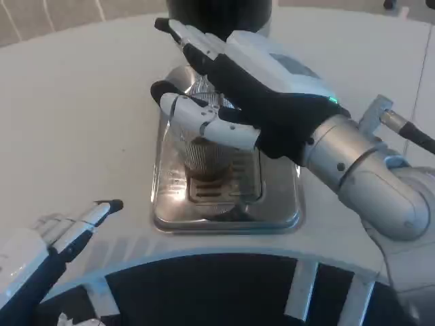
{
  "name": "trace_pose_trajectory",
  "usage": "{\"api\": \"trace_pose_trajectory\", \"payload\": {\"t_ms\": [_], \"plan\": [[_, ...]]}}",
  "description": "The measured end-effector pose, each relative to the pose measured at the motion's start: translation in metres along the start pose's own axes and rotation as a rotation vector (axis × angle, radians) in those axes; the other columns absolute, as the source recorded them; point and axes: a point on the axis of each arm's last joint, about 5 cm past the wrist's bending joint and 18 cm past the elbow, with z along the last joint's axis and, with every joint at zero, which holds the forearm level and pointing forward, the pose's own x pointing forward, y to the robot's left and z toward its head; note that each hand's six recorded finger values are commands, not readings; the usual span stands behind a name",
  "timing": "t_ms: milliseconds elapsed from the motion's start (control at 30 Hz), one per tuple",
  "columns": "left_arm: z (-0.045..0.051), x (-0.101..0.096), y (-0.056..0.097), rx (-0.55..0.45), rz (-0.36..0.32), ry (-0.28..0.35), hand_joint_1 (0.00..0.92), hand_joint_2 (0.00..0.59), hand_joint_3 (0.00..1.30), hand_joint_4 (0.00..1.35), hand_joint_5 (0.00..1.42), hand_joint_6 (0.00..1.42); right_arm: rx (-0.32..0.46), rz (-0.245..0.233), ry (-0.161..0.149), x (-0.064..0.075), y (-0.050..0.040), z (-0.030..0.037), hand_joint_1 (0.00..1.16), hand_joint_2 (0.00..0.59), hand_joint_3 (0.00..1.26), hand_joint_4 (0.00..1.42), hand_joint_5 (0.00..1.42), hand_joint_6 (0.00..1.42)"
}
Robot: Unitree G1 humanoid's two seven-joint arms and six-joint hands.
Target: Grasp the cup under the faucet to collect the drink, then remove the cup.
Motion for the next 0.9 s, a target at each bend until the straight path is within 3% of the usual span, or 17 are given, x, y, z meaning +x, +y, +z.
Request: {"api": "trace_pose_trajectory", "payload": {"t_ms": [167, 567, 900], "plan": [[0.0001, 0.005, 0.0, -0.01, 0.008, 0.025, 0.04, 0.049, 0.03, 0.0, 0.11, 0.17, -0.008, 0.003, -0.001, -0.001, -0.0005, 0.0008, 0.0, 0.451, 0.0, 0.0, 0.0, 0.0], [0.0017, 0.026, -0.007, -0.173, 0.078, 0.137, 0.059, 0.028, 0.0, 0.0, 0.12, 0.17, -0.018, 0.006, -0.002, -0.003, -0.0003, 0.002, 0.0, 0.451, 0.0, 0.0, 0.0, 0.0], [0.0064, 0.043, -0.012, -0.261, 0.122, 0.149, 0.088, 0.021, 0.0, 0.0, 0.17, 0.19, -0.022, 0.009, 0.001, -0.004, -0.0009, 0.0022, 0.0, 0.452, 0.0, 0.0, 0.0, 0.0]]}}
